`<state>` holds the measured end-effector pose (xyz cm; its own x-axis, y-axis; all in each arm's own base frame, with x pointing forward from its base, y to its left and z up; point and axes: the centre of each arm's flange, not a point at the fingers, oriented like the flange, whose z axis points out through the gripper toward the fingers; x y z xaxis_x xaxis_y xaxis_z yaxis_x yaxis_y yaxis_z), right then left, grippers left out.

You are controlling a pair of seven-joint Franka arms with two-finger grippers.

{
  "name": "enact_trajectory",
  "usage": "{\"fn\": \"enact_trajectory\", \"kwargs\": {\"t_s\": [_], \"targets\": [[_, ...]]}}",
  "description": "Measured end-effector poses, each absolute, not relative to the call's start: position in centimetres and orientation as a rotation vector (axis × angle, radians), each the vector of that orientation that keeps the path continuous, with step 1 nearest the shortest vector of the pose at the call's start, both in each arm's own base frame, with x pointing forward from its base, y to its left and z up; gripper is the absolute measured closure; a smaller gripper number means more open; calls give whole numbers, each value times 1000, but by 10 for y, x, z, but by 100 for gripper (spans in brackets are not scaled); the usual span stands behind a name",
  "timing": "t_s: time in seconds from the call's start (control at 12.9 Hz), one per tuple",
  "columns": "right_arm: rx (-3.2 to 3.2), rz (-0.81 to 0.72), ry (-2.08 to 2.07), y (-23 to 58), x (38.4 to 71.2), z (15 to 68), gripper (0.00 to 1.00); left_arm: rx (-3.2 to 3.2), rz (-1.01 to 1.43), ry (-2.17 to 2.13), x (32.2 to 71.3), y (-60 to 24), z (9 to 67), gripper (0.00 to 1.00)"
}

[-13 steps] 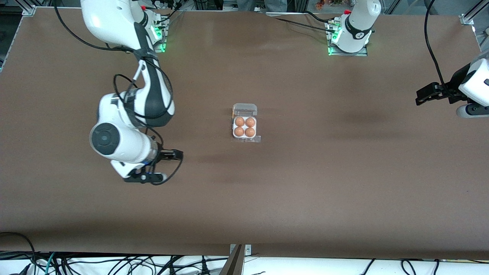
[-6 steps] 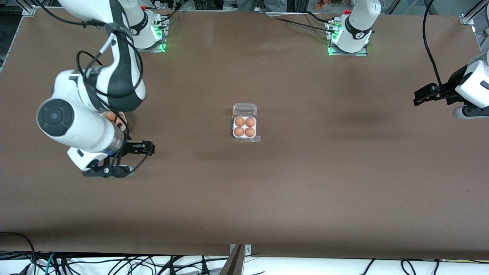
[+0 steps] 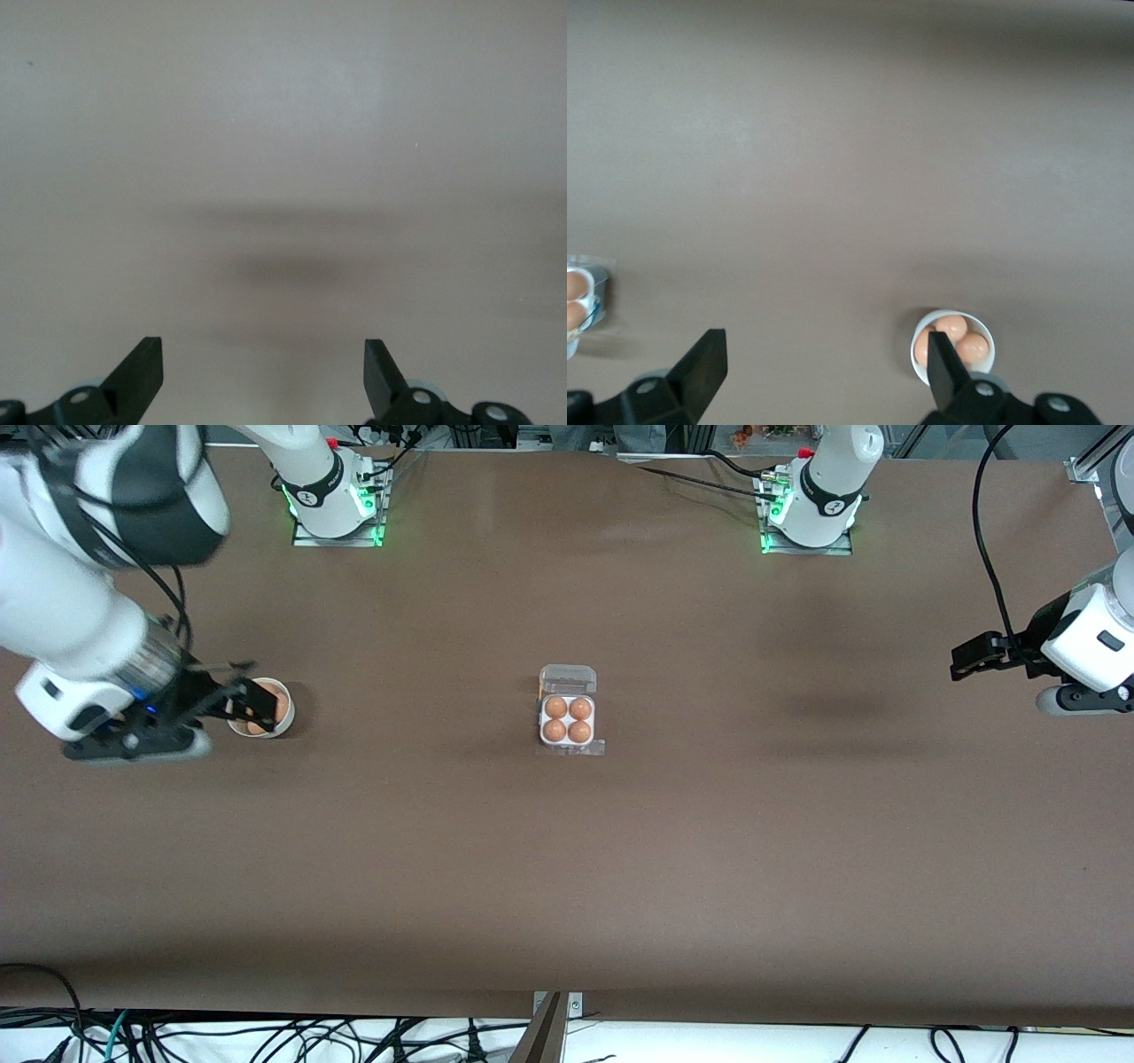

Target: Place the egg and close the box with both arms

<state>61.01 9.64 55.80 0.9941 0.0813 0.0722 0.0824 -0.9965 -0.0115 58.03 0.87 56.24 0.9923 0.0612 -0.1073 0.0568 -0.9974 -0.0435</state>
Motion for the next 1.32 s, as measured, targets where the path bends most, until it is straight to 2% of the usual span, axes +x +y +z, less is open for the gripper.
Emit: {"fn": "enact_trajectory", "kwargs": {"t_s": [0.23,0.46,1.32], "targets": [[-3107,-133,-86,70,577,593,0,-3096,144,-91,588,8,568,0],[-3109,-121,-85,68,563,606,0,-3097,133,-90,589,8,571,0],[-3121,-66,-108,75,570,584,0,-3096,129,-89,590,7,572,0]]}}
